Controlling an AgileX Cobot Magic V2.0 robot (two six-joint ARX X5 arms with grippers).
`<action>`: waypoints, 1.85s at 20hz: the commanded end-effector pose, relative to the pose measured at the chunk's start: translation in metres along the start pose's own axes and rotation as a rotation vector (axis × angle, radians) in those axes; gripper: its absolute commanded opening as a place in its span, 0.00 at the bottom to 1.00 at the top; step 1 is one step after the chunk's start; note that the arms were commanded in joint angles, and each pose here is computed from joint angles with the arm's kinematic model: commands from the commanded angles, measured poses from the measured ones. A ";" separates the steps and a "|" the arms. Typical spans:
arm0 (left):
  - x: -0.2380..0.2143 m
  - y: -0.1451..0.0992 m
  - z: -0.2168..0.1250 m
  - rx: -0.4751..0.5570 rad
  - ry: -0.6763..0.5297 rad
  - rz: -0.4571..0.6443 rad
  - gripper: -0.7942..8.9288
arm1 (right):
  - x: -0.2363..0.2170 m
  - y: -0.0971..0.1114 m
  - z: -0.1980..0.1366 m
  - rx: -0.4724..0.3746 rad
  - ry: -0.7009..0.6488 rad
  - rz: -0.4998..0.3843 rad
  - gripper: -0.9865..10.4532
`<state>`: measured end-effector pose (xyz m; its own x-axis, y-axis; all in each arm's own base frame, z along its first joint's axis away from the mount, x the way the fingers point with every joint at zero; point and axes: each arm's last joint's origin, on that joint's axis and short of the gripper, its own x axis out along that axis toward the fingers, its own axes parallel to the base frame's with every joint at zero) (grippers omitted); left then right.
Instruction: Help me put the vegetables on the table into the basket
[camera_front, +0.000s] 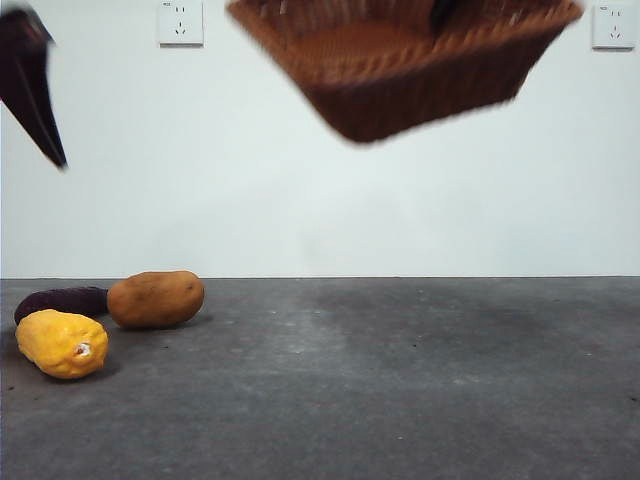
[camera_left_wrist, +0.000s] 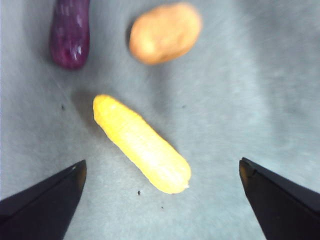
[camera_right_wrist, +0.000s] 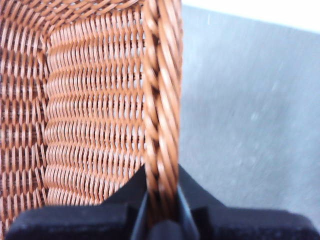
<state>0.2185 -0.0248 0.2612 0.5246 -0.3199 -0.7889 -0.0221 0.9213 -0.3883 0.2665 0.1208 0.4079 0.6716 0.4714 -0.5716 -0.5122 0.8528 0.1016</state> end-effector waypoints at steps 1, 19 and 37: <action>0.027 -0.003 0.003 -0.090 0.055 0.047 0.82 | -0.027 0.005 0.002 -0.022 -0.054 0.006 0.08; 0.112 -0.029 0.017 -0.191 0.322 0.351 0.82 | -0.072 0.013 -0.016 -0.090 0.002 0.018 0.08; 0.131 -0.036 0.010 -0.078 0.364 0.339 0.07 | -0.072 0.013 -0.016 -0.089 0.011 0.029 0.08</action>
<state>0.2974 -0.0968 0.1772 0.1500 -0.0755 -0.9858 -0.2584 0.9594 -0.1128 0.2050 0.0947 0.4324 0.6392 0.4762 -0.6038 -0.5722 0.8191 0.0403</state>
